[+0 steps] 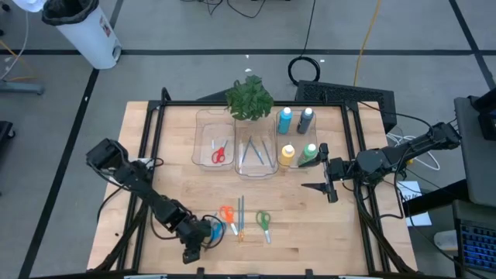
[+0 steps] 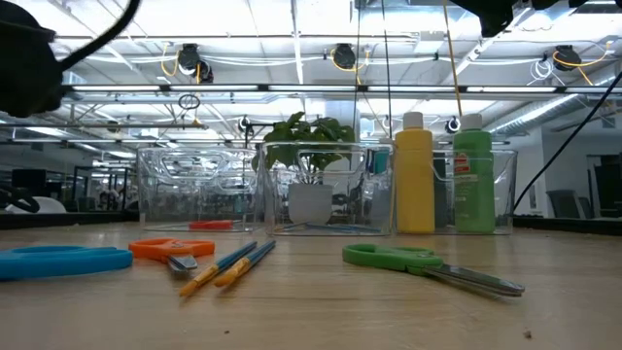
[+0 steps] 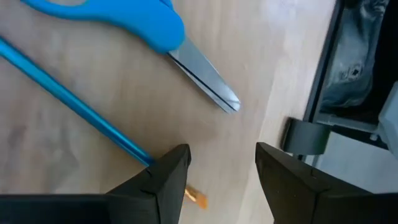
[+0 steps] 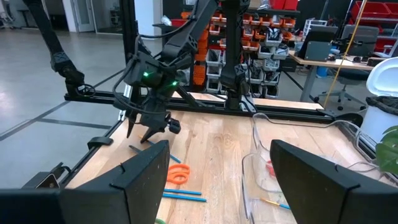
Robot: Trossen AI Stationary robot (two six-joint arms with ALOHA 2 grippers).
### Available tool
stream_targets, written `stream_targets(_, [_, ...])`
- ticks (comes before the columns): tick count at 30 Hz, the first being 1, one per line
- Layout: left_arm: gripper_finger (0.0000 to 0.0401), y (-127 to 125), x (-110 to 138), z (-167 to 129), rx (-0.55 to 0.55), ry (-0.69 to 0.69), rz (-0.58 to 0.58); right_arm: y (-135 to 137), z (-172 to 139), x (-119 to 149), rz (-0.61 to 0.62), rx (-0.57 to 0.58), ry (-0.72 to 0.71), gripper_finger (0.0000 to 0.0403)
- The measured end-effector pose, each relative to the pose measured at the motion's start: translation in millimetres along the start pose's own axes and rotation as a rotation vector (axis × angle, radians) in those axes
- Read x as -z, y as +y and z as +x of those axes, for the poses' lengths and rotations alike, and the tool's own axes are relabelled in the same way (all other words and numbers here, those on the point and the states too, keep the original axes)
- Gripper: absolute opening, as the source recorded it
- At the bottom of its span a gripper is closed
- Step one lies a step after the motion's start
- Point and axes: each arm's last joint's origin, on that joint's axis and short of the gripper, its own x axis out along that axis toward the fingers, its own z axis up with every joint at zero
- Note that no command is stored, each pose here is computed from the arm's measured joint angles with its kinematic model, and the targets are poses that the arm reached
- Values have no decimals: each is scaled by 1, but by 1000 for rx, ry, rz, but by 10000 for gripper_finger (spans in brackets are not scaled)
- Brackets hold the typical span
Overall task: Pick & Place Paint Supplies
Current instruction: Put the blue paintbrush into the middle transparent bin
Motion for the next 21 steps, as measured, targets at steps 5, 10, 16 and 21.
stream_targets(5, [196,6,-7,-2,6,15,-14,0,0,0,0,0,0,270])
stream_targets(10, [169,10,-12,-4,13,27,-46,0,0,0,0,0,0,270])
stream_targets(16, [122,15,-16,-5,26,61,-71,0,0,0,0,0,0,270])
stream_targets(21, [86,19,-17,-6,-6,77,-81,0,0,0,0,0,0,270])
